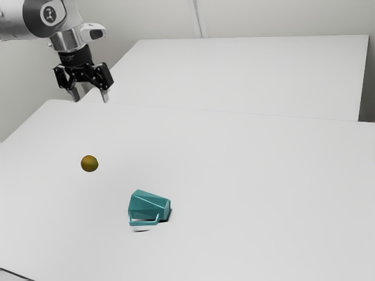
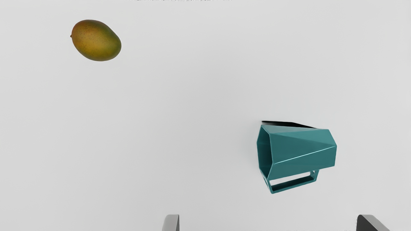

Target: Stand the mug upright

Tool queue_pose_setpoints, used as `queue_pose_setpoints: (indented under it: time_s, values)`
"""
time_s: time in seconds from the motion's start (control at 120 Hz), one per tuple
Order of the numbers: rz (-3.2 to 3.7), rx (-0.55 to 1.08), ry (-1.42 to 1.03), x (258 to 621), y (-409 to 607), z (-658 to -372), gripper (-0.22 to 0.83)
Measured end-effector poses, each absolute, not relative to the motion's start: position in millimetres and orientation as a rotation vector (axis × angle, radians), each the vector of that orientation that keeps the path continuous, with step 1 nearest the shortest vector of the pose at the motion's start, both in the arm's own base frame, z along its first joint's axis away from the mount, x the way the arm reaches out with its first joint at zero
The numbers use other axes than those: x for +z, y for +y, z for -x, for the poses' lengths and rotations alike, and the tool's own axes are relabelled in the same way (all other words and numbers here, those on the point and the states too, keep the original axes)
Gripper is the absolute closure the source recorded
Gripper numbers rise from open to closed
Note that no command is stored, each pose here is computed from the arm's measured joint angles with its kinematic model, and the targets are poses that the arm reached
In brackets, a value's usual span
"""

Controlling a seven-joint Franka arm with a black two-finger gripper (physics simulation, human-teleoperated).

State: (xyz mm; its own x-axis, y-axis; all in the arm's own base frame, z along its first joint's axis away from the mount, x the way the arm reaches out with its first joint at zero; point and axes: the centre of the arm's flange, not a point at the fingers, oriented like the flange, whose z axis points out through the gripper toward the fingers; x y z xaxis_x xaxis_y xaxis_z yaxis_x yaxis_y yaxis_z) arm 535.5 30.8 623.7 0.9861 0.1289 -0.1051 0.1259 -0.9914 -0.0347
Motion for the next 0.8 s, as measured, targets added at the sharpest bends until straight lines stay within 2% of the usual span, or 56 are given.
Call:
queue_pose_setpoints:
  time_s: [0.1,0.167,0.233,0.283,0.383,0.45,0.608,0.692,0.8]
  values:
    - [3.110,0.159,-0.139,617.7,7.8,-537.4,0.00]
    - [3.156,0.234,-0.112,590.0,-8.1,-534.8,0.00]
    - [3.221,0.341,-0.113,547.7,-15.5,-529.3,0.00]
    - [3.309,0.460,-0.154,496.0,-10.1,-520.7,0.00]
    - [3.523,0.574,-0.444,414.2,41.2,-496.9,0.00]
    - [3.637,0.500,-0.744,385.9,97.0,-479.4,0.00]
    - [3.730,0.114,-1.374,347.9,206.4,-426.8,0.00]
    - [3.748,-0.026,-1.473,331.3,220.2,-409.1,0.00]
    - [3.846,-0.014,-1.354,301.9,182.8,-401.2,0.00]
